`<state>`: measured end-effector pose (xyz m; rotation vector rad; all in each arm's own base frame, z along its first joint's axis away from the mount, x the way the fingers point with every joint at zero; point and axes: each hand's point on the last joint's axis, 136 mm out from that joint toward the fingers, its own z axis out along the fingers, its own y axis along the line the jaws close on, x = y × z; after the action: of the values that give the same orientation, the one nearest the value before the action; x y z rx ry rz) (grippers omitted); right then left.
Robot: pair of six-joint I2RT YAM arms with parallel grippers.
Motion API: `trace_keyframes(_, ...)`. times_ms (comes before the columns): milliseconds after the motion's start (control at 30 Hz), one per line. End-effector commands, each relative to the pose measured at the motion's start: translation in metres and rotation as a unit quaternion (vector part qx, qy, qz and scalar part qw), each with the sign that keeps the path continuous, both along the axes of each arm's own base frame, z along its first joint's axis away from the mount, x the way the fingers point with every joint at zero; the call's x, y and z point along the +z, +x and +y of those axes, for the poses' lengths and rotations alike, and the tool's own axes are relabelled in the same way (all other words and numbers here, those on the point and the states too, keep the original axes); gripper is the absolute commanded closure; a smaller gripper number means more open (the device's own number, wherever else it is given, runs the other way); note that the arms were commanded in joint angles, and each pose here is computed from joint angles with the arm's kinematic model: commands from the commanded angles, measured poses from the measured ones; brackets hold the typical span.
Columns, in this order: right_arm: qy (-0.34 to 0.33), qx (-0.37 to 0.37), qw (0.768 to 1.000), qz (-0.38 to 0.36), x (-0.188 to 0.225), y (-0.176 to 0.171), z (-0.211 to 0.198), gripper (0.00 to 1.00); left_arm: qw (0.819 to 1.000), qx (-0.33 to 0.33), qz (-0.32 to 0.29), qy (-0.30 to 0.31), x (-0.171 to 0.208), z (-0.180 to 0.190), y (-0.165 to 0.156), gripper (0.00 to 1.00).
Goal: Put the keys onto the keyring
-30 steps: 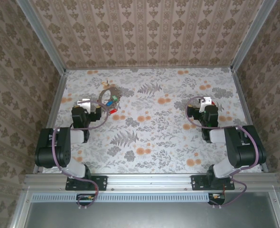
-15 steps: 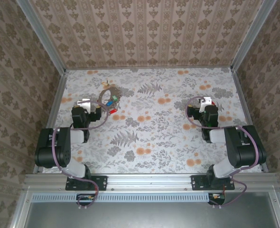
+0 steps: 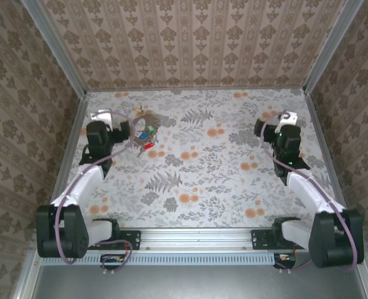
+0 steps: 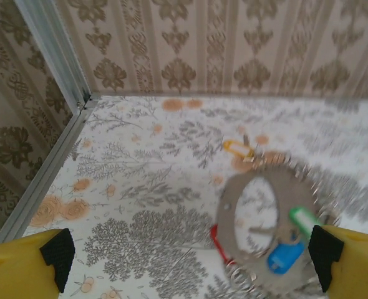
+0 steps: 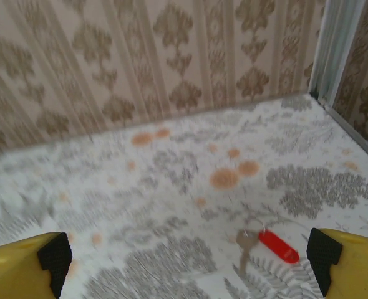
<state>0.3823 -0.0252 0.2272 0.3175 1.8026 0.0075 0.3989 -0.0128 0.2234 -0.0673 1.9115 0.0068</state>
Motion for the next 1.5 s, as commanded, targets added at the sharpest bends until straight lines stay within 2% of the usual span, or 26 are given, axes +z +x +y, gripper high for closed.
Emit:
trace_keyframes(0,0.097,-0.049,0.989,0.1,-0.034,-0.028,-0.007,0.0,0.989,0.031,0.112,-0.095,-0.025,0.006,-0.011,0.0)
trace_keyframes(67,0.102,-0.019,0.988,0.114,-0.036,-0.028,0.004,0.0,0.983,-0.006,0.135,-0.122,-0.025,-0.004,0.005,0.0)
trace_keyframes(233,0.105,-0.012,0.983,0.152,-0.038,-0.033,0.011,0.0,0.966,-0.067,0.223,-0.111,-0.05,-0.036,0.053,0.0)
trace_keyframes(400,0.102,0.041,0.977,0.183,-0.034,-0.032,0.035,0.01,0.932,-0.166,0.294,-0.134,-0.094,-0.085,0.088,0.0)
trace_keyframes(500,0.107,0.054,0.972,0.202,-0.033,-0.034,0.043,0.0,0.915,-0.181,0.335,-0.133,-0.122,-0.1,0.097,0.0)
trace_keyframes(700,0.114,0.07,0.966,0.221,-0.038,-0.04,0.052,0.0,0.897,-0.206,0.38,-0.087,-0.162,-0.128,0.09,0.0)
trace_keyframes(867,0.133,0.04,0.963,0.232,-0.043,-0.042,0.047,0.01,0.882,-0.207,0.422,-0.025,-0.189,-0.136,0.067,0.0)
trace_keyframes(1067,0.144,-0.029,0.959,0.243,-0.038,-0.045,0.027,0.04,0.864,-0.247,0.439,-0.014,-0.195,-0.156,0.016,0.02)
trace_keyframes(1300,0.164,-0.049,0.937,0.305,-0.05,-0.035,0.016,0.17,0.841,-0.286,0.46,0.016,-0.203,-0.186,-0.07,0.05)
trace_keyframes(1433,0.197,0.004,0.927,0.319,-0.059,-0.02,0.034,0.32,0.819,-0.34,0.459,0.058,-0.199,-0.205,-0.125,0.05)
trace_keyframes(1467,0.206,0.024,0.924,0.322,-0.062,-0.017,0.042,0.35,0.821,-0.344,0.452,0.057,-0.195,-0.209,-0.132,0.05)
